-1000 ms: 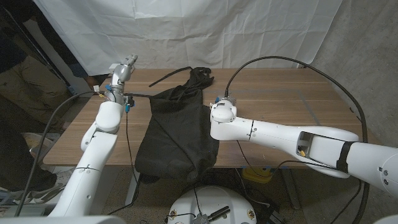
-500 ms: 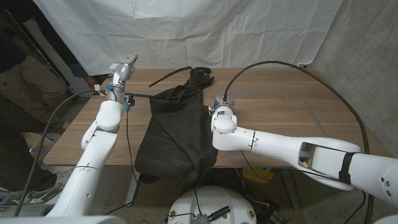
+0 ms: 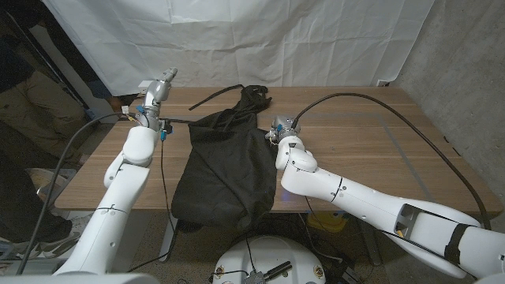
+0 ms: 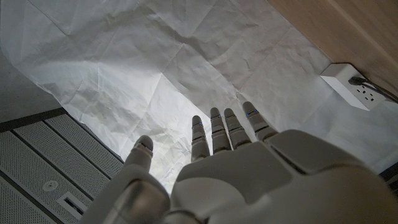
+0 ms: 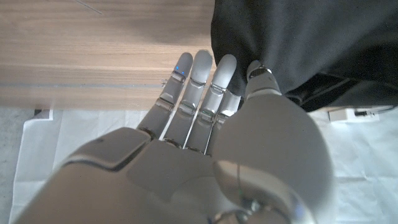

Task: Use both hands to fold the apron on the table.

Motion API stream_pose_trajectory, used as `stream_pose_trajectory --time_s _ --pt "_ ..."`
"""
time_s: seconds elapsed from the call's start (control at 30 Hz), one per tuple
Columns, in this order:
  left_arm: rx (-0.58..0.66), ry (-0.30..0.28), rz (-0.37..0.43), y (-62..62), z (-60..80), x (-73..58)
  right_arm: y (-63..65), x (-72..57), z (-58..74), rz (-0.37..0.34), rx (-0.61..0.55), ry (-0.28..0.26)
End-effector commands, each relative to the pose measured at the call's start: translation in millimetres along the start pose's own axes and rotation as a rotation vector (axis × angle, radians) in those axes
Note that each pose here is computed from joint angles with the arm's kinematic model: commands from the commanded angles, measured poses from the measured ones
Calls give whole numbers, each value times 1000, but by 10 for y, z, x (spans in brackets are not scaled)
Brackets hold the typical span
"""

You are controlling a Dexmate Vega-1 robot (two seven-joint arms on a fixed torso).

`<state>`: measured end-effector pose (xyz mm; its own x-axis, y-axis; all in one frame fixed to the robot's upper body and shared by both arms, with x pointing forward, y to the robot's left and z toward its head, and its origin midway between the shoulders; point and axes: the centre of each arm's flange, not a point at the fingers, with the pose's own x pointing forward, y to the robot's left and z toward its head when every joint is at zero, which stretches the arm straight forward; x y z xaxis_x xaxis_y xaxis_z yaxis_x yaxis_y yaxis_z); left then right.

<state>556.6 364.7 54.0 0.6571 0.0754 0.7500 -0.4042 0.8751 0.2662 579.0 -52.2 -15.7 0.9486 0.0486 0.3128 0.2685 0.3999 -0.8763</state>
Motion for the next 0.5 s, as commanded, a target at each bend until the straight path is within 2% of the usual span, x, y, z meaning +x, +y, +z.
stream_pose_trajectory --time_s 0.03,0.17,0.5 --pt "-6 -35 -42 -15 -11 171 -278 -225 96 43 183 -110" --pt "-9 -47 -60 -17 -21 245 -319 -275 167 87 221 -135" --pt "-5 -89 -92 11 -8 408 -366 -370 398 255 249 -207"
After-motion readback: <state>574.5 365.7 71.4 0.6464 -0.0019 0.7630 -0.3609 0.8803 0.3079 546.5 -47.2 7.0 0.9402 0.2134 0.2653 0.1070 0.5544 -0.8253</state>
